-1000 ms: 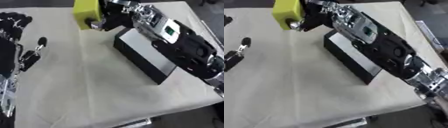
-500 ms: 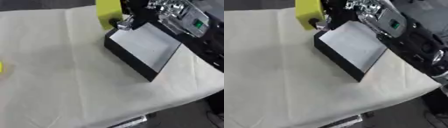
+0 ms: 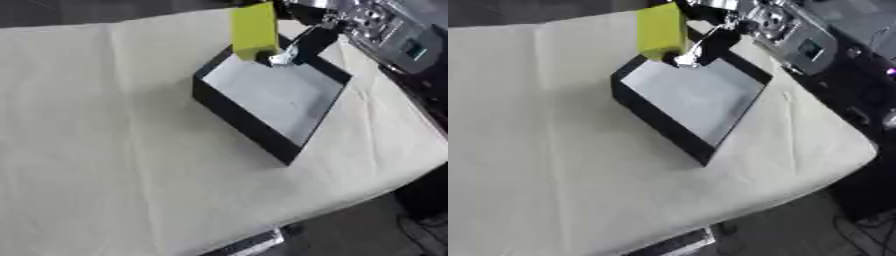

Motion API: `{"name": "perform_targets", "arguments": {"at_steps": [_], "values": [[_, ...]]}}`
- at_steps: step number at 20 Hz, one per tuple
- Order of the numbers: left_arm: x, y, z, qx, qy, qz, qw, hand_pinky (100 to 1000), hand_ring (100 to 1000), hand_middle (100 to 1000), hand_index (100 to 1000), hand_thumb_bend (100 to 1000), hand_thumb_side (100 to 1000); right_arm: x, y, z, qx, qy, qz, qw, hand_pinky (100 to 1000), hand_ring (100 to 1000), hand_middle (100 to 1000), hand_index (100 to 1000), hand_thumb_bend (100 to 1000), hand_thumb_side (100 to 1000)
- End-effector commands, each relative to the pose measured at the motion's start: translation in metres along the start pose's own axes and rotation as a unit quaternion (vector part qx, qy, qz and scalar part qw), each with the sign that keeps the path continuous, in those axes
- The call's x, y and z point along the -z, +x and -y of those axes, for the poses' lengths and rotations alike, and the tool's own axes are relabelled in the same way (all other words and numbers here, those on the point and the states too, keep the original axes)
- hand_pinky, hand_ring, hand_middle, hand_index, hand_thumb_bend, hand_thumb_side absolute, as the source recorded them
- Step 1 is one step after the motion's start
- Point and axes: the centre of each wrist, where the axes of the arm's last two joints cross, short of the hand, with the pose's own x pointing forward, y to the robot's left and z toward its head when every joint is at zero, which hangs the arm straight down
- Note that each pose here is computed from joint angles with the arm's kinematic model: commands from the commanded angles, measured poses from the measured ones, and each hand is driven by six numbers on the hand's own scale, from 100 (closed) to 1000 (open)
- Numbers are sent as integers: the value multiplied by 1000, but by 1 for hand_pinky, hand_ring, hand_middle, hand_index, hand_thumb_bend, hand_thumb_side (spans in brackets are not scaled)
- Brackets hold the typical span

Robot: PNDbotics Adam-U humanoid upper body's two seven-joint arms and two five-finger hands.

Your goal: Pick up the objects with one hand, pass them to the other hand, and then place them into the box on the other side of the table.

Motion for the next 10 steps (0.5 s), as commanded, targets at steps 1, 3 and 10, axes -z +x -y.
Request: {"name": "perform_targets", "arguments": {"at_steps": [1, 3, 10], "values": [[8, 10, -24, 18, 25, 15, 999, 839, 740, 669, 790, 210, 396, -8, -9, 16, -84, -8, -23, 996, 860, 806, 677, 863, 408, 100], [10, 12, -26, 18, 31, 17, 999, 839, 739, 683, 793, 211, 396, -10, -19, 14, -119, -9, -37, 992, 851, 806, 626, 796, 412, 105], [13, 15, -28, 11, 50, 16, 999, 837, 732, 679, 796, 206, 395, -12, -39, 3, -180, -5, -52, 982, 869, 859, 636, 785, 410, 159]]}}
